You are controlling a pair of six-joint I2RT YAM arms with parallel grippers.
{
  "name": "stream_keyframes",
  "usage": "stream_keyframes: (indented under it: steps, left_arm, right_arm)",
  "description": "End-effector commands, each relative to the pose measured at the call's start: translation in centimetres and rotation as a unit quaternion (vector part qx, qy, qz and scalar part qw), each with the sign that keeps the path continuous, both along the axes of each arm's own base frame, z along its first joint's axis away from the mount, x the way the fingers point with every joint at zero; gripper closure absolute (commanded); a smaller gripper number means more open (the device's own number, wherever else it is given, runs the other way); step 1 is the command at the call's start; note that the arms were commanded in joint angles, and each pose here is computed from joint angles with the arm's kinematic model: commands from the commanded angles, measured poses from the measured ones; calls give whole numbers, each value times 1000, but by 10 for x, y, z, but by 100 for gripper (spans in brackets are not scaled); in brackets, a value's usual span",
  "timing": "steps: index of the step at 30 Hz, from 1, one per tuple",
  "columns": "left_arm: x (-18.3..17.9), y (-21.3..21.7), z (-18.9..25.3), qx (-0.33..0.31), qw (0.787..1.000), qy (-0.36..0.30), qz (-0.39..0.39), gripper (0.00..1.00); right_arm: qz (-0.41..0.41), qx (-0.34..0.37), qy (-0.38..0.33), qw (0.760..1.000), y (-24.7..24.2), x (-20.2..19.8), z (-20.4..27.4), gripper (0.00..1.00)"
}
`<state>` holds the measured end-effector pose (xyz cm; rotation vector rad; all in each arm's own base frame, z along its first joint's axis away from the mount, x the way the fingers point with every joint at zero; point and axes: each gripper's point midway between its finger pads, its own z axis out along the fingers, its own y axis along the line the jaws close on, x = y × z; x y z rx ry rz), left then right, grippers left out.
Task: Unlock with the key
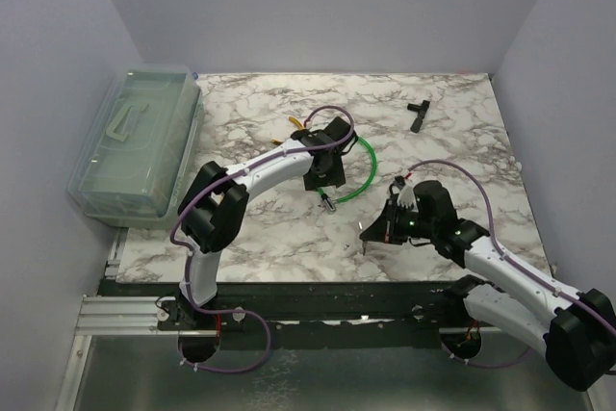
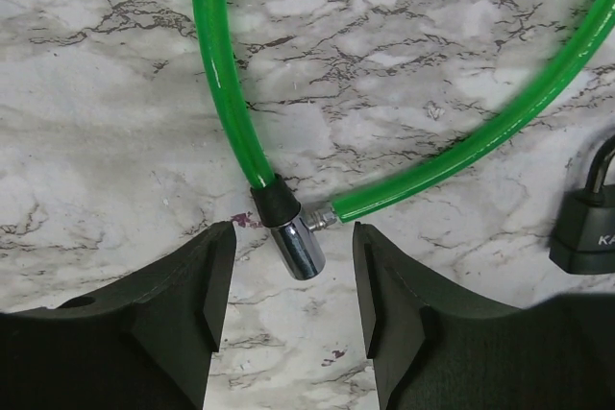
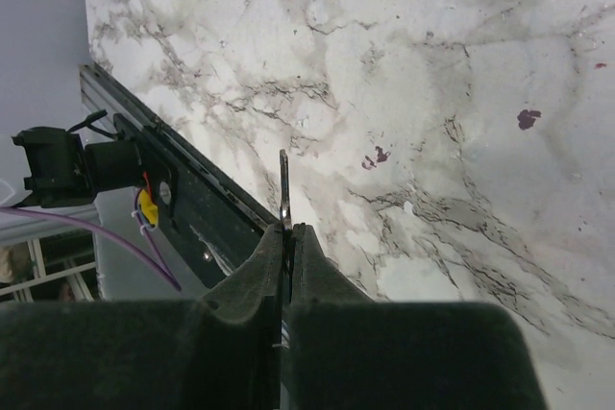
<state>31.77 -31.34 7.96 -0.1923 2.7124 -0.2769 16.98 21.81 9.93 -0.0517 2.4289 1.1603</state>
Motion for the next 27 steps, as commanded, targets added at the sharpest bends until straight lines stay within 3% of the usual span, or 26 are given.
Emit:
stream_keyframes:
  steps: [1,13,17,25,27]
  left_arm:
    - [-7,7,-12,48,998,26,19,43]
    - [-7,-1,-41,72,995,52,42,44]
    - [-7,-3,-50,77,994,59,42,54]
    - [-11,1,-63,92,992,70,48,60]
    - [-12,0,-68,94,992,76,44,67]
  right_arm:
    - [-5,-14,6,1000,-9,-7,-11,100]
    - [0,-10,-3,1000,-12,-14,-12,100]
    - [1,-6,-7,1000,-12,-15,-11,100]
    - [1,-4,-11,1000,-13,-16,-9,100]
    - [2,-3,-12,1000,-12,-16,-9,100]
